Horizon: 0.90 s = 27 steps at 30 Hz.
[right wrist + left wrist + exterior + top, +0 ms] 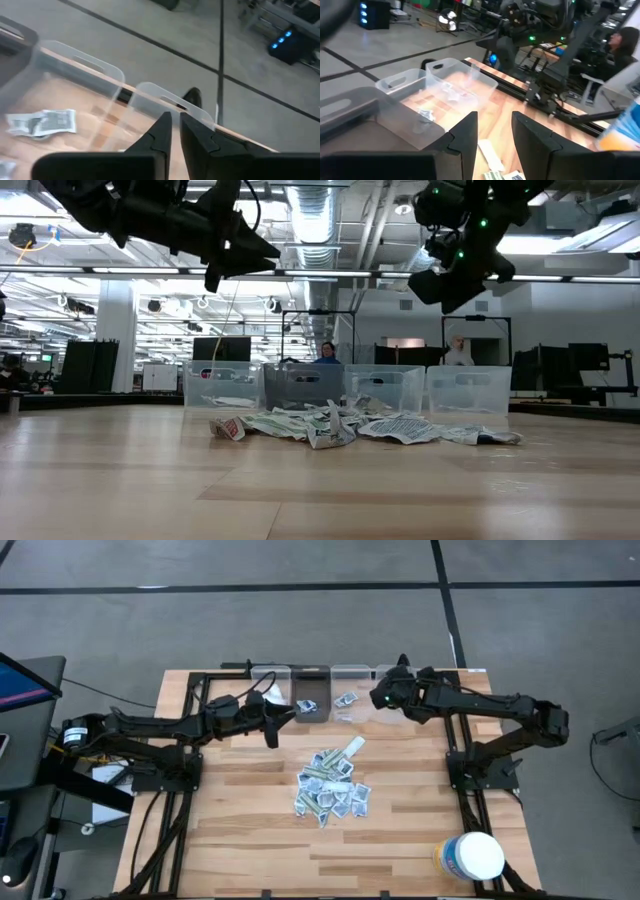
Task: Pick & Place First Aid Supplies
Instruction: Put the ointment pack into the right transparent bin
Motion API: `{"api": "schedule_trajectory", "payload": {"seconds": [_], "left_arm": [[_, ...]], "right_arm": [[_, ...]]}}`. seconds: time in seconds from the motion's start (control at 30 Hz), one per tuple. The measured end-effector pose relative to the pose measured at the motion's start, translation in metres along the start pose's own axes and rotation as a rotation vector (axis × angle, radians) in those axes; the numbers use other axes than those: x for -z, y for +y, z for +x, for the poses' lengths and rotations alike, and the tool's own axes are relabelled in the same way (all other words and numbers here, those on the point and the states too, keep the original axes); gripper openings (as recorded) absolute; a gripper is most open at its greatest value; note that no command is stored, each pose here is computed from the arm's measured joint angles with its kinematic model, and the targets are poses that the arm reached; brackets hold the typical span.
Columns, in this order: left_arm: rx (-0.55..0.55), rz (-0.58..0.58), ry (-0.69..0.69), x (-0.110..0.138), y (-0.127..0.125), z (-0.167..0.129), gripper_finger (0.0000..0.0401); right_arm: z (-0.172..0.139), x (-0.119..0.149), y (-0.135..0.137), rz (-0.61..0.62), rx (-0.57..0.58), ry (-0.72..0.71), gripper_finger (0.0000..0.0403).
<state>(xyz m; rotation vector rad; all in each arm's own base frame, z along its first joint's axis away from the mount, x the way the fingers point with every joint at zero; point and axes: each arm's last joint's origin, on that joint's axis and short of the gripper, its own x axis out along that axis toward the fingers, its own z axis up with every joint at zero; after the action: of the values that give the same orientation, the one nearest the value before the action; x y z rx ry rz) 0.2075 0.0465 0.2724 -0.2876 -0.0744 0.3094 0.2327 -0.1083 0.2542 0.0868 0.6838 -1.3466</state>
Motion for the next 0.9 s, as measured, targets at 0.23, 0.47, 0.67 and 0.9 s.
{"api": "schedule_trajectory", "payload": {"seconds": [0.23, 0.47, 0.67, 0.9], "left_arm": [[-0.039, 0.001, -0.013, -0.001, 0.001, 0.000, 0.0118], [-0.040, -0.001, -0.014, 0.000, 0.001, 0.000, 0.0117], [-0.042, 0.000, -0.008, 0.000, 0.001, 0.000, 0.0117], [-0.056, 0.005, 0.098, 0.011, 0.003, 0.000, 0.0117]], "right_arm": [[0.006, -0.001, -0.004, 0.011, 0.004, 0.022, 0.0080], [0.003, 0.001, -0.001, -0.002, -0.039, 0.037, 0.0112], [-0.005, 0.003, 0.006, -0.070, -0.096, 0.029, 0.0116], [-0.035, 0.003, 0.032, -0.113, -0.313, -0.070, 0.0116]]}}
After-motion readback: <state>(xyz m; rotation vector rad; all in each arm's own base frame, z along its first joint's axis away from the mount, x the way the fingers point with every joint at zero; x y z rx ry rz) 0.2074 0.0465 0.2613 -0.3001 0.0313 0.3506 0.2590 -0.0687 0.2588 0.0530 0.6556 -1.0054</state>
